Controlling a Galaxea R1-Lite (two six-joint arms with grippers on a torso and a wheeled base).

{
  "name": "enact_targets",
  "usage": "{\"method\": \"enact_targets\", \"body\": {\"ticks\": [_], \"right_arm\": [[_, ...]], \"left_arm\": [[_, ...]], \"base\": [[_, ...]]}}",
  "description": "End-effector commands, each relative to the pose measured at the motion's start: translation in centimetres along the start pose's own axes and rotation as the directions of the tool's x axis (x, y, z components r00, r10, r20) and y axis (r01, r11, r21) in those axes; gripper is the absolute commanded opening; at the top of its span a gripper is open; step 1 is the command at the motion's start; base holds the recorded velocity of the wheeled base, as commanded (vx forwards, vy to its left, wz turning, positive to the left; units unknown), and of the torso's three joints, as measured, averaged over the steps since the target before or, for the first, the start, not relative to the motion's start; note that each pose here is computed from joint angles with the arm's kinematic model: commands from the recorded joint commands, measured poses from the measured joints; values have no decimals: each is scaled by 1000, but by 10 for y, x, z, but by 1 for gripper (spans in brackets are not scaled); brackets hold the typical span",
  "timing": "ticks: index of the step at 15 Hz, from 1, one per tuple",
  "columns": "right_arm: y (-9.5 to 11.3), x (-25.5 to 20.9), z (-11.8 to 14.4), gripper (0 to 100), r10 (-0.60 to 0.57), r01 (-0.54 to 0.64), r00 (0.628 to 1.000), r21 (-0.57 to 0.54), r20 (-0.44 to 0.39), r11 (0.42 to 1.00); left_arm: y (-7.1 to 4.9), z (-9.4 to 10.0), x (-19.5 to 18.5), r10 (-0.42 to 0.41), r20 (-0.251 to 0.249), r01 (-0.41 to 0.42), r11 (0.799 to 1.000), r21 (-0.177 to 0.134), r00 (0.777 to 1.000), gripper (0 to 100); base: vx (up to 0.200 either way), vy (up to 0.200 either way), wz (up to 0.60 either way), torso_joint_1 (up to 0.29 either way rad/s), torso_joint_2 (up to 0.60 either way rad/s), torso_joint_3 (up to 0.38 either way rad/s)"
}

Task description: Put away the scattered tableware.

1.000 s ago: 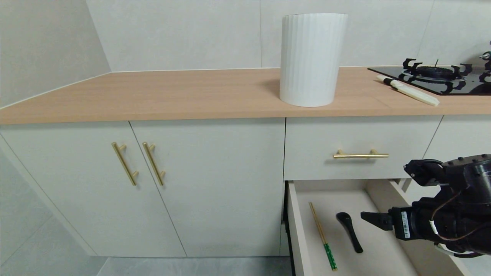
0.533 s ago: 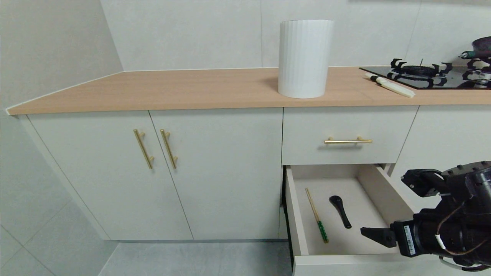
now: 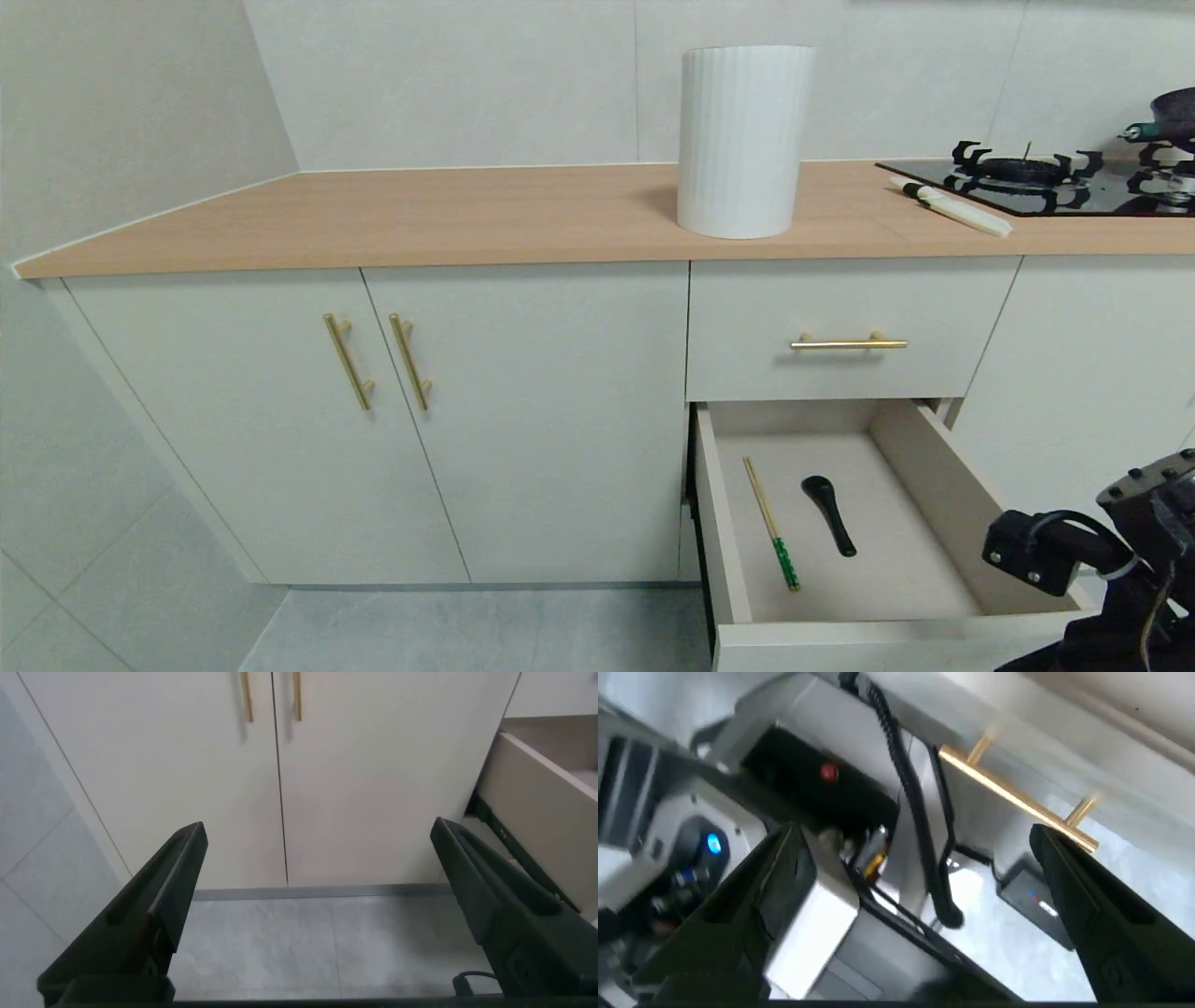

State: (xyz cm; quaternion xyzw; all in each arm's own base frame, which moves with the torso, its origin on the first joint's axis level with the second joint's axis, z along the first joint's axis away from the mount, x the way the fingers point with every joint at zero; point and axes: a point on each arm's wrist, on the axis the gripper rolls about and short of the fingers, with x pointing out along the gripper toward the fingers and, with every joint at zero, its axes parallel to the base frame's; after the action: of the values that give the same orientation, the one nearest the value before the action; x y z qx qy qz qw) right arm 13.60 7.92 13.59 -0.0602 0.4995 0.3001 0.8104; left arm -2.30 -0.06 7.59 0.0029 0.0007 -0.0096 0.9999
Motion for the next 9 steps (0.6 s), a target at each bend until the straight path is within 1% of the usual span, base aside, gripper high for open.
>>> {"method": "enact_targets", "body": {"ticks": [1,5,6,9], "right_arm": [[1,4,-1,100,5,-5,999,-13,-34,1000],[-4,22,6,100,-20,21,993,9,-114,1000],[-6,27,8,100,-43,46,990,20,-132,999],[-11,43,18,100,-130,152,975,115,-181,982]], "left_arm": [[0,0,0,1,0,-1,1000,0,1000,100],[0,0,0,1,0,-1,1000,0,1000,100],[0,0,0,1,0,-1,1000,0,1000,100],[0,0,0,1,0,-1,1000,0,1000,100]], "base": [[0,0,0,0,0,0],[0,0,0,0,0,0],[0,0,0,0,0,0],[0,0,0,0,0,0]]}}
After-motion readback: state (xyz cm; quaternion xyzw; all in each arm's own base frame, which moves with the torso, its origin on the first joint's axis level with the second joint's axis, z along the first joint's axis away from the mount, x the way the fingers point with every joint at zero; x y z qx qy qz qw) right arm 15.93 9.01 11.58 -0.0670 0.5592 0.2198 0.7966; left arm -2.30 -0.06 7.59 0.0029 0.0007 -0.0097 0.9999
